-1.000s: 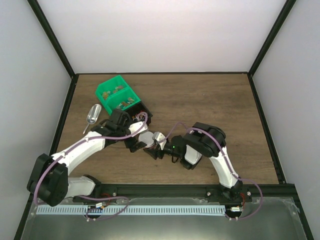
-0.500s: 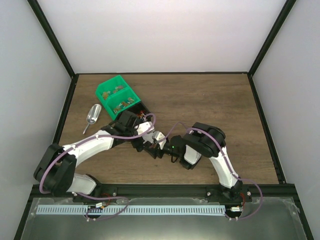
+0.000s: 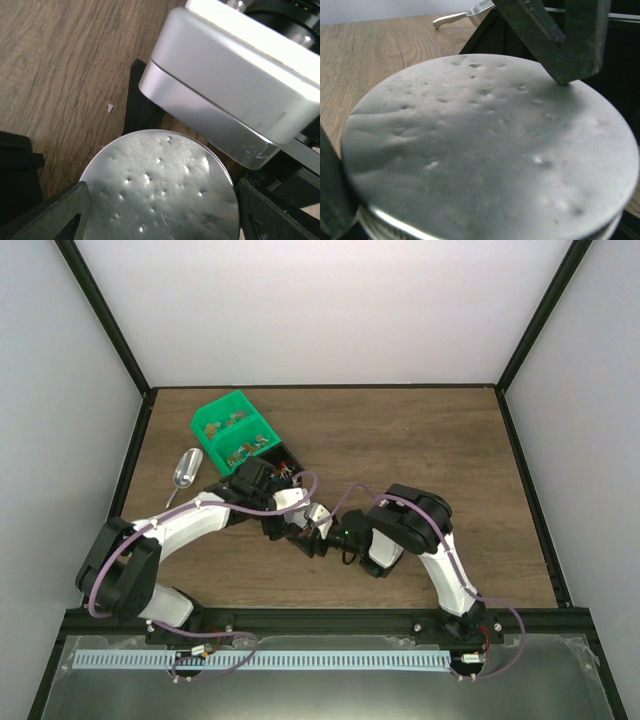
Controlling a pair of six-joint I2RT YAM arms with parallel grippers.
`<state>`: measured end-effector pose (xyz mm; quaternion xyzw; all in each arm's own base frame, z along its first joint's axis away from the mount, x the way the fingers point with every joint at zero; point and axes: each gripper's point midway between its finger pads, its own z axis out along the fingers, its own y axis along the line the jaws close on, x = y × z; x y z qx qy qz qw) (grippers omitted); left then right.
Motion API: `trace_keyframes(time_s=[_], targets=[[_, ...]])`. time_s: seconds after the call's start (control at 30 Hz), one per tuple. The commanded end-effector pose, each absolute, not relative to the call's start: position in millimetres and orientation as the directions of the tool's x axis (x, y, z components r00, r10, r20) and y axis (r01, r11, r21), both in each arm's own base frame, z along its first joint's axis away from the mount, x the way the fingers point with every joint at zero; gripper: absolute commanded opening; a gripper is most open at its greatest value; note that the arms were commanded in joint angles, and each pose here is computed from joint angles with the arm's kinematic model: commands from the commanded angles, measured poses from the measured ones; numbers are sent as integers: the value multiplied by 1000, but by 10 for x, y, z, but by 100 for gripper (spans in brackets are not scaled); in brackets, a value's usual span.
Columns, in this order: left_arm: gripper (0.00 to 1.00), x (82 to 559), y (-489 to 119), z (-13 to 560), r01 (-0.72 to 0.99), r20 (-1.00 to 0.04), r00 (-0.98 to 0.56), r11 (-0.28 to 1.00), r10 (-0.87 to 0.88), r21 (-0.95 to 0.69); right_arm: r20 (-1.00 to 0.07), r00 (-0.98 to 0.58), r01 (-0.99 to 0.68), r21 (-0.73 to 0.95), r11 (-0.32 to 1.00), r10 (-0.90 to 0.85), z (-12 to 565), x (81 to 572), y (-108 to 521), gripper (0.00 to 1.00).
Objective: Pack the candies
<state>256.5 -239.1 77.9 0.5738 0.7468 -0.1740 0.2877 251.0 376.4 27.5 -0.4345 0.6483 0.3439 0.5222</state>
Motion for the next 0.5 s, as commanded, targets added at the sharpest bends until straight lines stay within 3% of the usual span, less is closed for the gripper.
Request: trace_keyframes(time_s=[0.0,0.13,0.23,0.37,0.47], targets=[[82,2309,-2180,549,993,-533,-106,112,839,-21,-909,-241,-943,136,304,-340,-253,2117,3615,74],[82,2260,-2133,570,999,-514,46,-39,856,25,-909,-240,-946,140,293,-342,-240,2091,3612,74],[85,2329,-2133,630,995,-504,101,-76,858,71,-907,-245,-944,142,299,-343,-259,2098,3609,74],[99,2499,-2218,928,993,-585,30,44,810,112,-906,-253,-935,139,327,-339,-259,2151,3604,74],[100,2576,-2218,1119,972,-646,-56,190,761,140,-903,-268,-923,139,360,-337,-279,2212,3595,74]])
